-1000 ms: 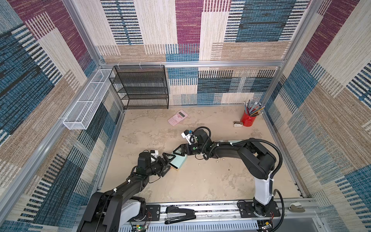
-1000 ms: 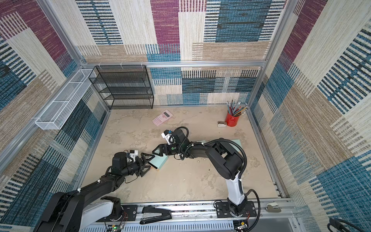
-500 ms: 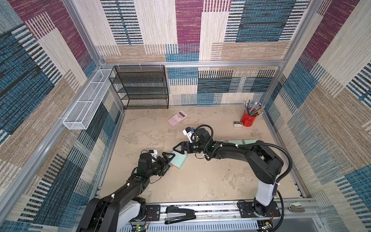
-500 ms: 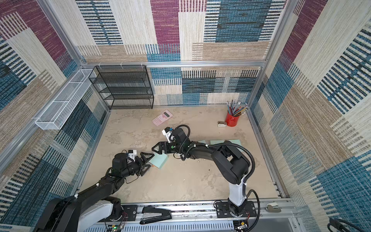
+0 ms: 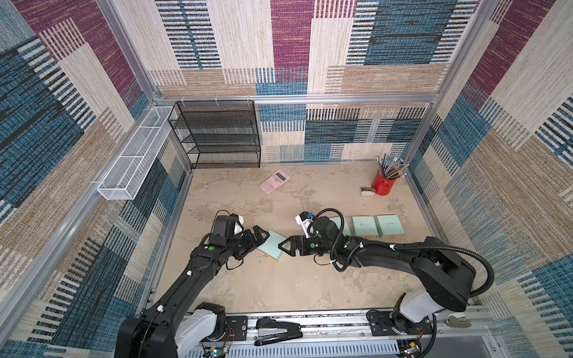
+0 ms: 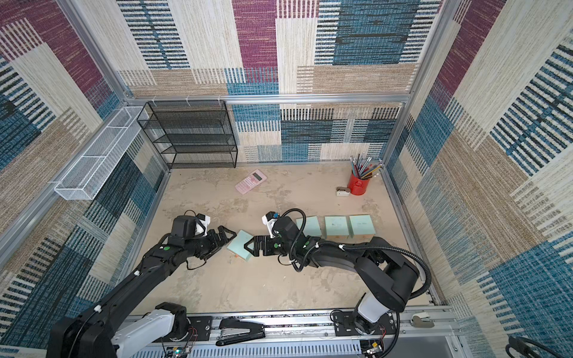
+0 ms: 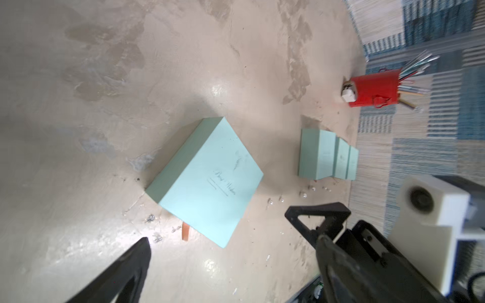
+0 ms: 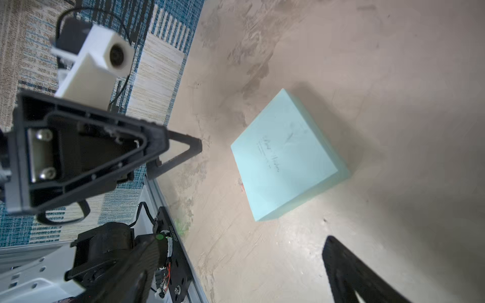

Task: Take out the earrings from the drawer-style jewelry box
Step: Close the drawer of the jewelry box, then adjust the jewelry box at the center of the board.

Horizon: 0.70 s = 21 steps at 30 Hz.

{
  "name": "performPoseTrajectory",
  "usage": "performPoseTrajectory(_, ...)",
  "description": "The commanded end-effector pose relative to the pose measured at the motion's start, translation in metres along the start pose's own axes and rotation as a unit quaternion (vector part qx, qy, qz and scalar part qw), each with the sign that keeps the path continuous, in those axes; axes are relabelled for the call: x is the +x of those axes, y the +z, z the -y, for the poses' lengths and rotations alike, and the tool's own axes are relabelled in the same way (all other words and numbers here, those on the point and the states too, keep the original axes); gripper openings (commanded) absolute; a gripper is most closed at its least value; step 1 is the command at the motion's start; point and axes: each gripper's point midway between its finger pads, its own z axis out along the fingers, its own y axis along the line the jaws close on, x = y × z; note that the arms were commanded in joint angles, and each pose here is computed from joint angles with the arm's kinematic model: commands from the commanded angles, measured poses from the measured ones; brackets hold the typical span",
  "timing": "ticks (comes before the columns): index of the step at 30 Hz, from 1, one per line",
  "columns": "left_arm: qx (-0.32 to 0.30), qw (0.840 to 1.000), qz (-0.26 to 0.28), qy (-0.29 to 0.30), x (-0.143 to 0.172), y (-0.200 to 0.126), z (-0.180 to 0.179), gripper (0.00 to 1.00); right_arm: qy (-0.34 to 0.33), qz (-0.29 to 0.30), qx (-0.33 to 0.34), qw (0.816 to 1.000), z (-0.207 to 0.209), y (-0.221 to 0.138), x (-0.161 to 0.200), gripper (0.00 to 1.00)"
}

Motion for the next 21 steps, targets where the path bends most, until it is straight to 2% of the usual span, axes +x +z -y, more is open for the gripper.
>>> performPoseTrajectory(1, -0.028, 0.999, -0.006, 0.043, -0.007, 0.012, -0.009, 0.99, 0.013, 0.009, -0.009, 1.000, -0.003, 0.010, 0.000, 0.99)
performPoseTrajectory(5, -0.008, 0.999, -0.022, 0.034, -0.011, 0.030, -0.003, 0.98, 0.011, -0.003, -0.005, 1.000, 0.002, 0.028, 0.000, 0.99)
performPoseTrajectory(13, -0.005, 0.999, -0.043, 0.032, -0.007, 0.044, -0.006, 0.98, -0.017, -0.010, -0.006, 1.000, 0.000, 0.056, -0.016, 0.99)
performPoseTrajectory(21, -0.011, 0.999, -0.042, 0.025, 0.003, 0.039, -0.013, 0.99, -0.058, 0.006, -0.041, 0.997, -0.009, 0.061, -0.036, 0.99)
